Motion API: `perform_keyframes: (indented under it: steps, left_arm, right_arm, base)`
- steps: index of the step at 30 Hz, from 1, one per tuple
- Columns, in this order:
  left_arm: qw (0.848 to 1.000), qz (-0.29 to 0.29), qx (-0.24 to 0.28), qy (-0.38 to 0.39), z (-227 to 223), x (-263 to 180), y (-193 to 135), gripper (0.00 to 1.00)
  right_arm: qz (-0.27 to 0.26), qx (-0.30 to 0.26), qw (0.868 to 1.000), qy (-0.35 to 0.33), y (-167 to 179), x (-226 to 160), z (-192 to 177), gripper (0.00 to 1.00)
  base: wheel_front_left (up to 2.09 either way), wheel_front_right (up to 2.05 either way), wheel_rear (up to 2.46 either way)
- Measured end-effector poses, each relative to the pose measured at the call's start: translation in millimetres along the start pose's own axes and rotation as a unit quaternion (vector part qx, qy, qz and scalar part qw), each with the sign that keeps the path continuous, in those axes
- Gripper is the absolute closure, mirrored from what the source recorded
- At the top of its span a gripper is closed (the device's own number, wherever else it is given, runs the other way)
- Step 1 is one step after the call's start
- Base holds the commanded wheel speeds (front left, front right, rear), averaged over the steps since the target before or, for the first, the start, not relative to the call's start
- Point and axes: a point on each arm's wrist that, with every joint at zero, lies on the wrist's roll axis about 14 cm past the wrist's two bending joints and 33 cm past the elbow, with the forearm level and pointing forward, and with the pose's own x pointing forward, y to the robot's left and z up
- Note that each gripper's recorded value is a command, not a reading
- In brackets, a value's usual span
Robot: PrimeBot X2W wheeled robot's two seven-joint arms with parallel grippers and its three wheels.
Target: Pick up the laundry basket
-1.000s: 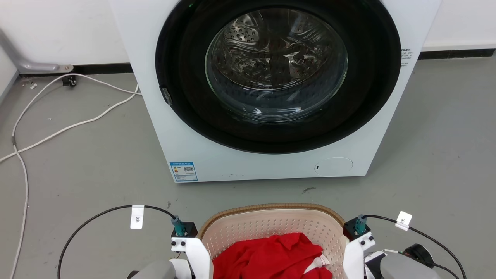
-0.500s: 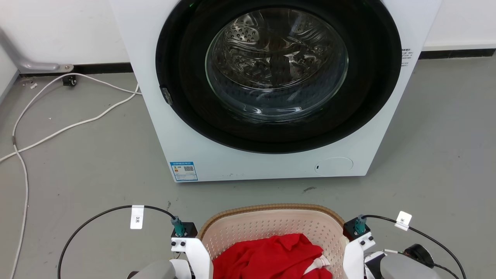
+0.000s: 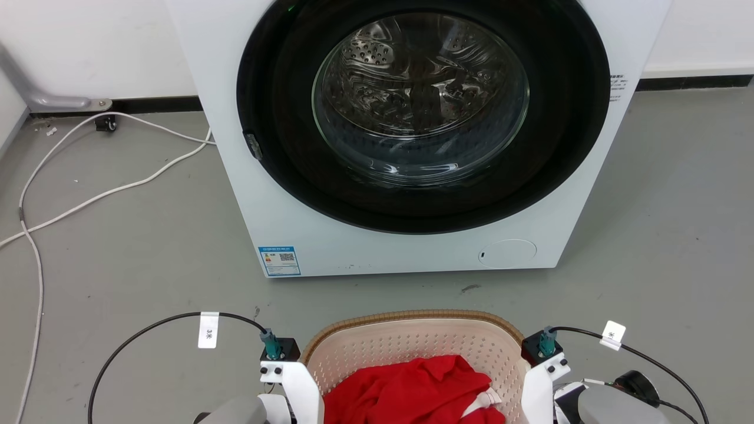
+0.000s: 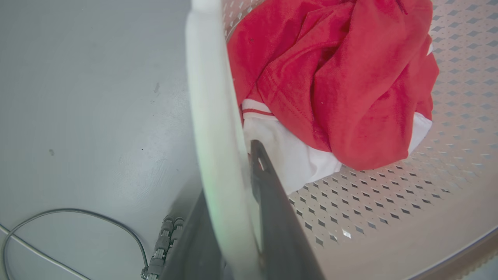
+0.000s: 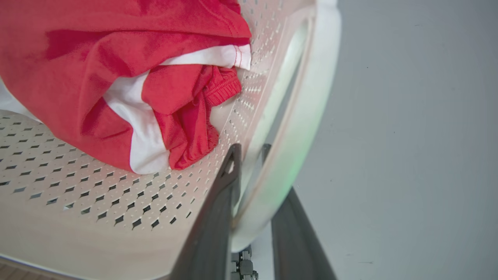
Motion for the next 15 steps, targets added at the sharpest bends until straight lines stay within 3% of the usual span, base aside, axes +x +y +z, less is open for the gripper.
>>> perform_keyframes:
  steps: [15]
  left_arm:
    - [1.0, -0.001, -0.001, 0.003, -1.2, 0.7, -0.5, 1.0]
  right_arm:
    - [0.0, 0.0, 1.0, 0.003, 0.0, 0.2, -1.2, 1.0]
  base:
    - [0.0, 0.0, 0.0]
